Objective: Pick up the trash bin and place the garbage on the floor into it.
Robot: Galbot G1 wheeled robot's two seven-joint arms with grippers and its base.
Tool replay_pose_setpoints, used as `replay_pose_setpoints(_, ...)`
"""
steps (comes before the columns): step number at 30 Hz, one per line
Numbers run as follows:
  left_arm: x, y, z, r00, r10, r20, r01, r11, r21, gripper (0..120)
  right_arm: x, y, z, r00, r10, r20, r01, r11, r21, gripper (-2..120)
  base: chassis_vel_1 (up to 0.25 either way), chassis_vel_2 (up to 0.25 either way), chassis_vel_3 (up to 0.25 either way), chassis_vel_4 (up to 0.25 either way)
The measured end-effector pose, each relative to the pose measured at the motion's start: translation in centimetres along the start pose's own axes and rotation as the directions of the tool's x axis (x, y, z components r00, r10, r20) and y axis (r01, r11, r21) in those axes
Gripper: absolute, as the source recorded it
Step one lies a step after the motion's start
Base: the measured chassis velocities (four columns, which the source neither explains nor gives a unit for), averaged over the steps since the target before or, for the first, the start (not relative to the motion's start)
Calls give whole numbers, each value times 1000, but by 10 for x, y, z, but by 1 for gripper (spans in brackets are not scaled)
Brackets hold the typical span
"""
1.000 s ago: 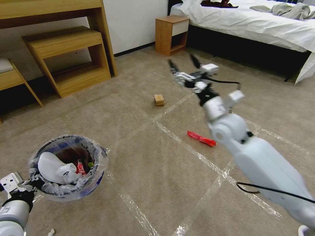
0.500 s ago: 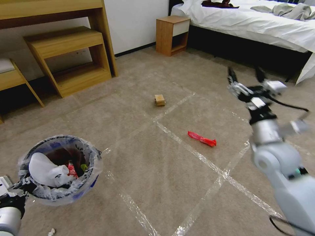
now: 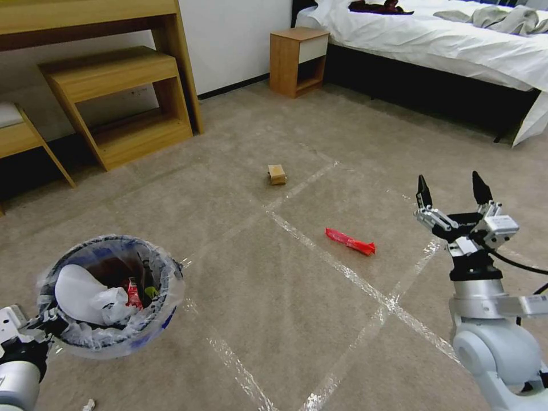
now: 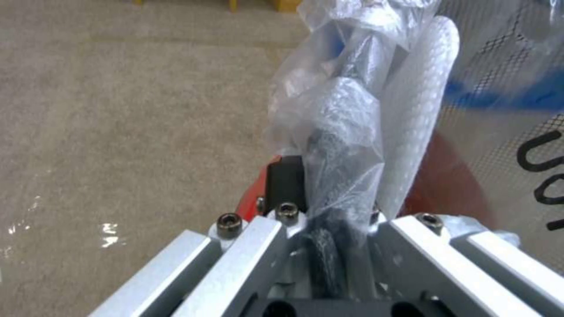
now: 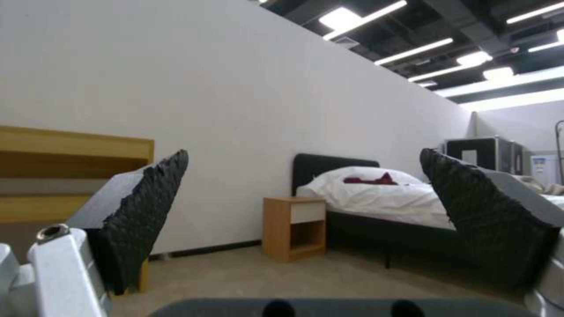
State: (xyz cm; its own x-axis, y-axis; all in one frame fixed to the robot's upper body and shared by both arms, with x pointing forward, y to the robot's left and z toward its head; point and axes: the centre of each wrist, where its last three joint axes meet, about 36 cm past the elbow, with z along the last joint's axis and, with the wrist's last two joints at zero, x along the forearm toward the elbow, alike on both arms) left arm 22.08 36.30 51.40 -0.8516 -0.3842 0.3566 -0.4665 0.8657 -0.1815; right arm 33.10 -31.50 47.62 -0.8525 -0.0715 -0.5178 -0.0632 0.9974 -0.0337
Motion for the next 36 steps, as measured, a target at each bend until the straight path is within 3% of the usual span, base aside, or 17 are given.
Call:
replay_pose_setpoints(19, 1, 2, 1, 1000, -8, 1, 8, 1000, 2, 0, 13, 10, 18, 999, 15, -43, -14, 999, 31, 98, -10, 6, 9, -7)
replay_pose_setpoints(36, -5, 6, 3, 1000, -14, -3, 14, 1000, 6, 0, 16, 16, 24, 998, 18, -58, -17, 1000, 19, 98, -149, 147, 150, -149)
